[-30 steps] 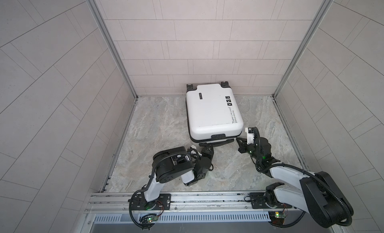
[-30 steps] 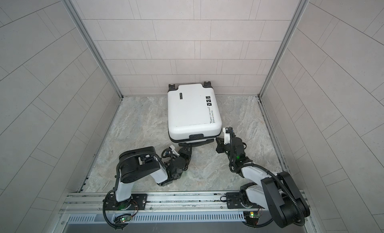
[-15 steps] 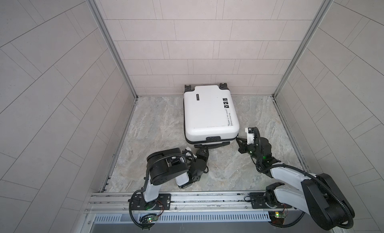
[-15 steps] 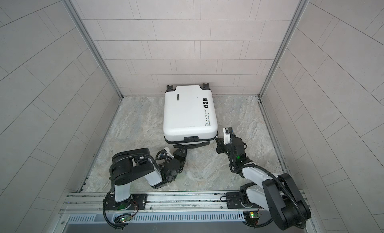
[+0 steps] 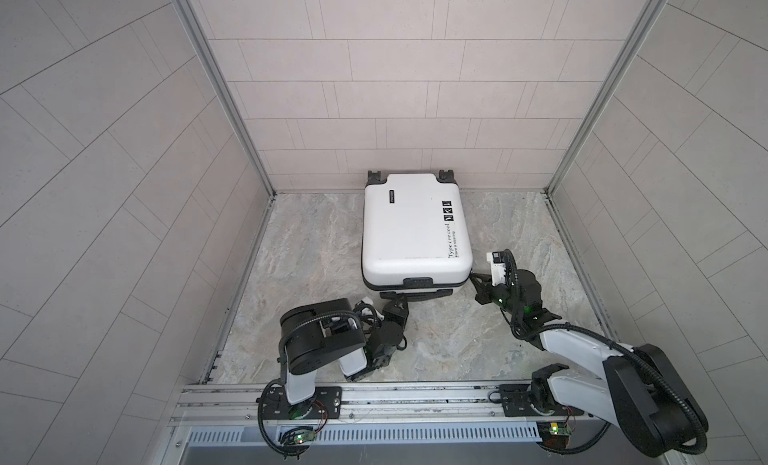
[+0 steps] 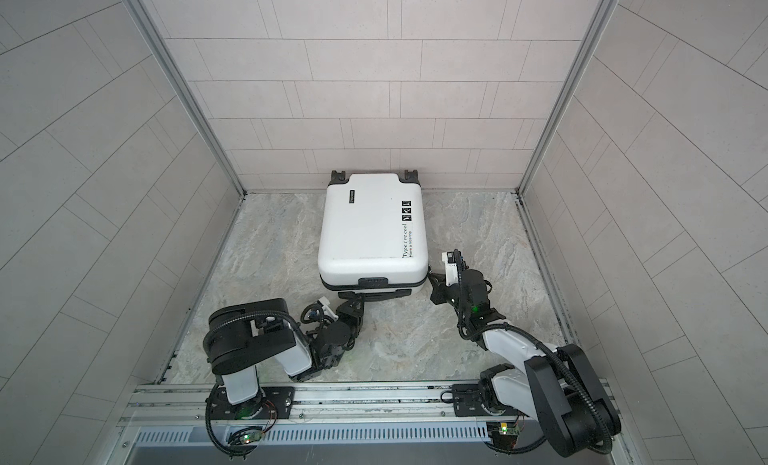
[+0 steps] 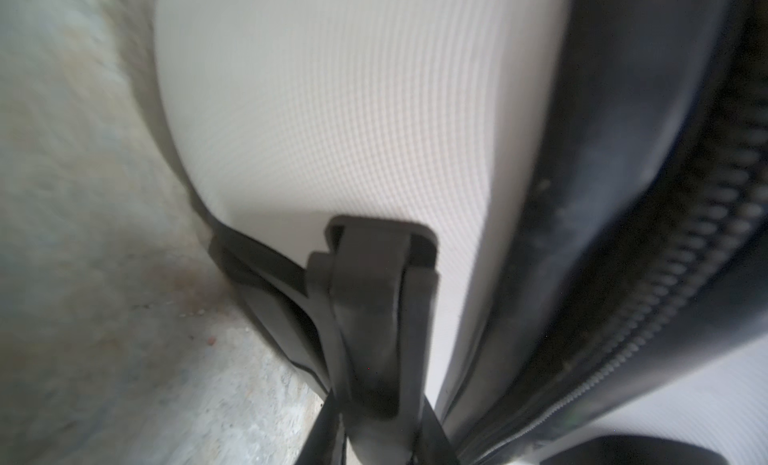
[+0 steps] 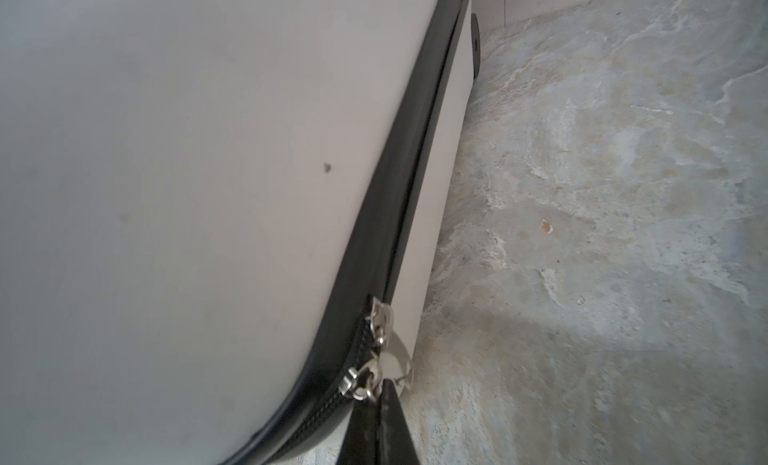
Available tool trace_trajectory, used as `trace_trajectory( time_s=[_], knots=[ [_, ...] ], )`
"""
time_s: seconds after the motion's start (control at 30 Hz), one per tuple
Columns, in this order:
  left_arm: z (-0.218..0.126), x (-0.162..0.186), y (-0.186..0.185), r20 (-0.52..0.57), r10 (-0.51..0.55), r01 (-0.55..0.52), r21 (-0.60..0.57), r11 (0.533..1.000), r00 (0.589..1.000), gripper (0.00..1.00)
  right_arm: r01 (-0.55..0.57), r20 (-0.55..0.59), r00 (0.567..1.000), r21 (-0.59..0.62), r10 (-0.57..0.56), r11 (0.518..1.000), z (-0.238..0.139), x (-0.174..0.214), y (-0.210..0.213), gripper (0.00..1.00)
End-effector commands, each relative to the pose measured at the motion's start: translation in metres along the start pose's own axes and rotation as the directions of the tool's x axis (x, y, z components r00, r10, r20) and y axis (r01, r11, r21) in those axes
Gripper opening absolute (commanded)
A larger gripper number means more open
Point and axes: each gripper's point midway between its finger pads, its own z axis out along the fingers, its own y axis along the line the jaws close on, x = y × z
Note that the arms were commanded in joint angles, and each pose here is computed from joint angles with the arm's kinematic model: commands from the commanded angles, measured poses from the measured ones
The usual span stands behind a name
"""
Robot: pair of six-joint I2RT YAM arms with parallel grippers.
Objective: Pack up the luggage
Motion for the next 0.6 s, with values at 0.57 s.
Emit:
trace_trajectory(
  time_s=[0.57],
  knots=[
    [-0.01, -0.056, 0.007, 0.208, 0.116, -0.105, -0.061, 0.993, 0.971, 0.0, 0.029, 0.057, 0.998, 0.14, -0.037, 0.99, 0.019, -0.049, -0.027, 0.0]
  ],
)
